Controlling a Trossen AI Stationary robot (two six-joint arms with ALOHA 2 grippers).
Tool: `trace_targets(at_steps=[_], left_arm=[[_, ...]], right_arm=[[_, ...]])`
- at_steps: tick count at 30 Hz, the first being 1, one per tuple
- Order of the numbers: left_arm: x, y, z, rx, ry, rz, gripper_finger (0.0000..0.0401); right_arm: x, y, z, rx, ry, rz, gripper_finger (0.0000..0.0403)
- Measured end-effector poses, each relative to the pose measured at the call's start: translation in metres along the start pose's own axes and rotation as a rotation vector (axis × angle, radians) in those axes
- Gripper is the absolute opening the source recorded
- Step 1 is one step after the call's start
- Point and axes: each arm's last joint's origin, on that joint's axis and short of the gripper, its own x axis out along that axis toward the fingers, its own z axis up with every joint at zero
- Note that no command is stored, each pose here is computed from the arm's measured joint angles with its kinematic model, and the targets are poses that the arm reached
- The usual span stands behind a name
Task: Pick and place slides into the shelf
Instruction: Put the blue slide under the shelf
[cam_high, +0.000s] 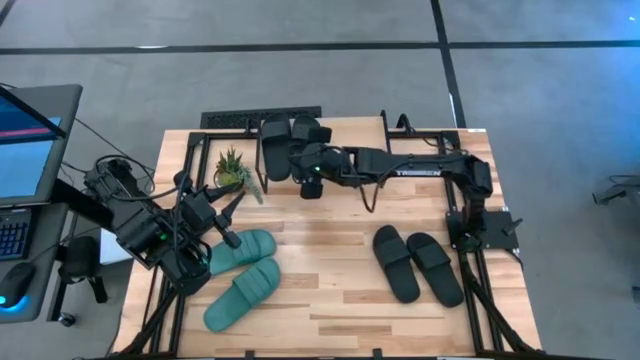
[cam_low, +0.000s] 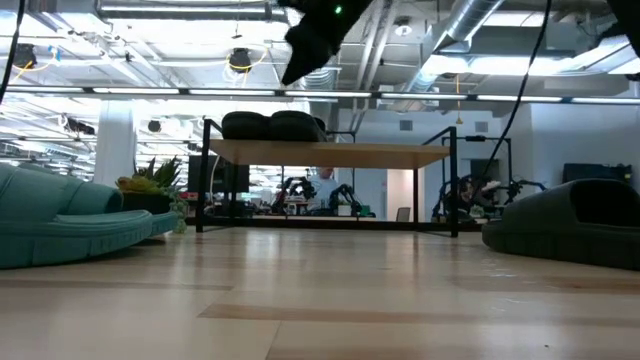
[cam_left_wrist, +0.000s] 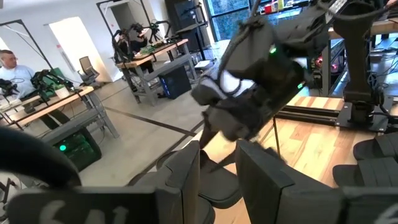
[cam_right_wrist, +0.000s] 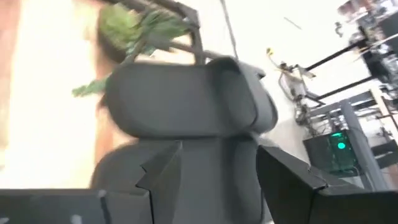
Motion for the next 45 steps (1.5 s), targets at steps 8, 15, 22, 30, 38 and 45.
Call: trace_targets(at_steps=[8, 15, 22, 30, 38, 45], left_arm=[[0.000, 0.000, -0.001, 0.000, 0.020, -0.011, 0.0093], [0.000, -0.001, -0.001, 0.008, 0.024, -0.013, 0.0093], [0.000, -0.001, -0.001, 0.023, 0.022, -0.012, 0.0093], [0.000, -0.001, -0.001, 0.038, 0.017, -0.009, 0.0093], [0.000, -0.001, -0.001, 0.038, 0.017, -0.009, 0.0093], [0.000, -0.001, -0.001, 0.032, 0.017, -0.010, 0.0093]], right_arm=[[-0.052, -0.002, 0.002, -0.037, 0.004, 0.084, 0.0176], [-0.098, 0.001, -0.007, -0.063, 0.042, 0.224, 0.0170], [-0.138, 0.001, -0.015, -0.070, 0.062, 0.279, 0.0164], [-0.175, 0.000, -0.029, -0.037, 0.125, 0.325, 0.0156], [-0.208, 0.005, -0.044, -0.037, 0.201, 0.378, 0.0149], [-0.236, 0.013, -0.056, 0.000, 0.255, 0.404, 0.0143]])
